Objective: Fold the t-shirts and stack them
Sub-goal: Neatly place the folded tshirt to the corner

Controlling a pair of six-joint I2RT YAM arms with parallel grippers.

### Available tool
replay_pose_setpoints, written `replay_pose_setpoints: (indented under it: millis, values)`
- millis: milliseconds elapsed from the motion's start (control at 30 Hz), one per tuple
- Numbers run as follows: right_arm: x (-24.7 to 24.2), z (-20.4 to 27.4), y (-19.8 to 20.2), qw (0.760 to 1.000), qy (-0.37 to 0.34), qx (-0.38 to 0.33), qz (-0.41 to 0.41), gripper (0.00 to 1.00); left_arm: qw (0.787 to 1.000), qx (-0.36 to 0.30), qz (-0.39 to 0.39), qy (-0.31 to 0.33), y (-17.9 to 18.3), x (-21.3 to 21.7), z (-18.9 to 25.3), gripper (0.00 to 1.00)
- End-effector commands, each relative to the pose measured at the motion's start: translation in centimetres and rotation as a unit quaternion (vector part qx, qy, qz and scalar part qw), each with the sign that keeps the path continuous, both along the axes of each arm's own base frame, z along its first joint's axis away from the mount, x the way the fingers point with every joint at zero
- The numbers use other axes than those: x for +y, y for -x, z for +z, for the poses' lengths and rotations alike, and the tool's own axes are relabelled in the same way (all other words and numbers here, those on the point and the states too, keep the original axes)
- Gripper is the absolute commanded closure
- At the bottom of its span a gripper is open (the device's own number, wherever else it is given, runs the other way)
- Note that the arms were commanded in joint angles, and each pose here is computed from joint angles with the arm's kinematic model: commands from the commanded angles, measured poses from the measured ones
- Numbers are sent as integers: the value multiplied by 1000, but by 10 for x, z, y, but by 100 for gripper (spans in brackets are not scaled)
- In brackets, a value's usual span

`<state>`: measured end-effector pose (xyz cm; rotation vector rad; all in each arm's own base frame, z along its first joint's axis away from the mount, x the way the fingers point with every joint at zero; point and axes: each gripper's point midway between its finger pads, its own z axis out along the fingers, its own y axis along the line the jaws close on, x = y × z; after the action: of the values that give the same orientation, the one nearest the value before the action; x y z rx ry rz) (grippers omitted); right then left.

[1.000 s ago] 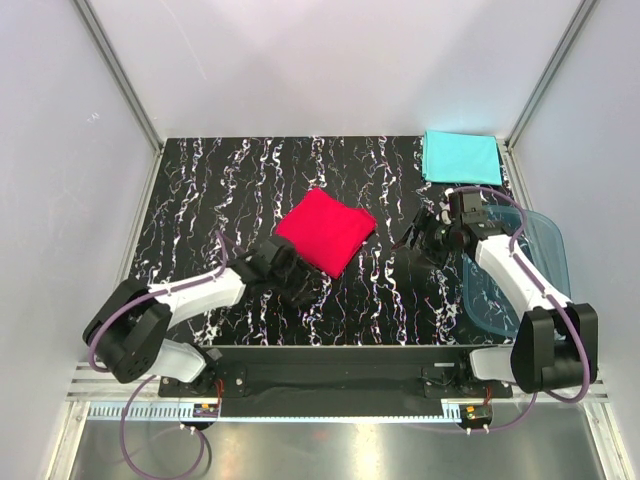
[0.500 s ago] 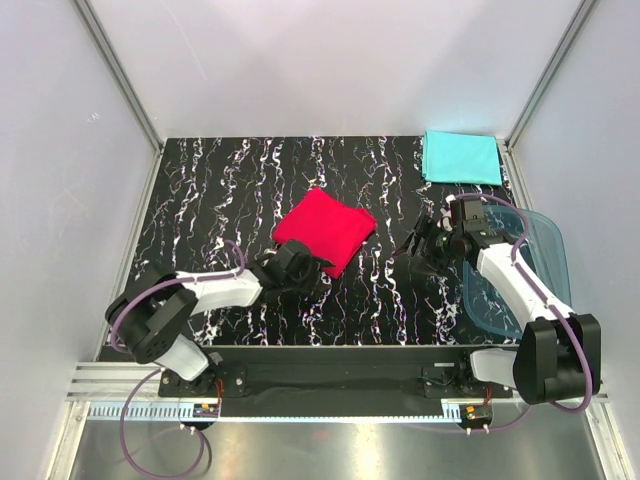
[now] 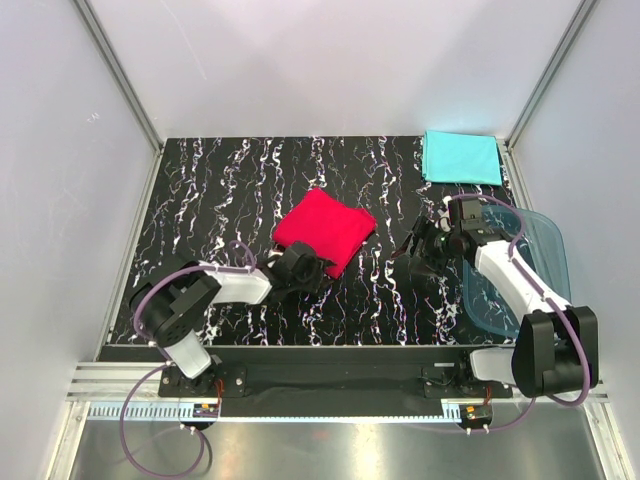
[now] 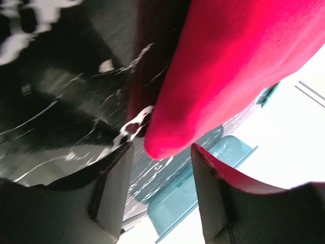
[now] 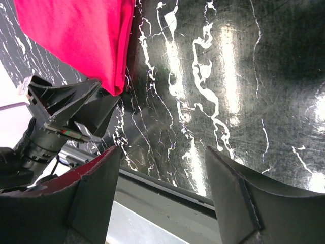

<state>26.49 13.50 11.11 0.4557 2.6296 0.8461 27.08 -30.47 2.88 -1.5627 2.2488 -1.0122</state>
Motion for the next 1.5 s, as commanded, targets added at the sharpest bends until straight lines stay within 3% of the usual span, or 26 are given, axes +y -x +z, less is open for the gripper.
replay_pose_setpoints:
  millis: [0,233,400,700,1100,1467]
  values:
    - [5,6,-8,1000,-11,-19,15,25,1000,-24,7,-2,-14,-6,-2,46]
    - [13,4,-16,999,-31,-12,19,25,1000,-29,4,9,-17,-11,-2,56]
    - [28,-8,-34,997,-74,2,20,22,999,-44,3,24,-18,-10,8,80]
    - [63,4,-90,978,-208,-27,-2,17,995,-79,-3,59,-34,-8,46,100]
    - [102,-6,-119,963,-270,-13,-12,17,988,-110,-7,111,-39,-16,97,100]
    - [102,-36,-108,970,-236,25,-53,19,984,-123,-3,131,-44,-13,115,100]
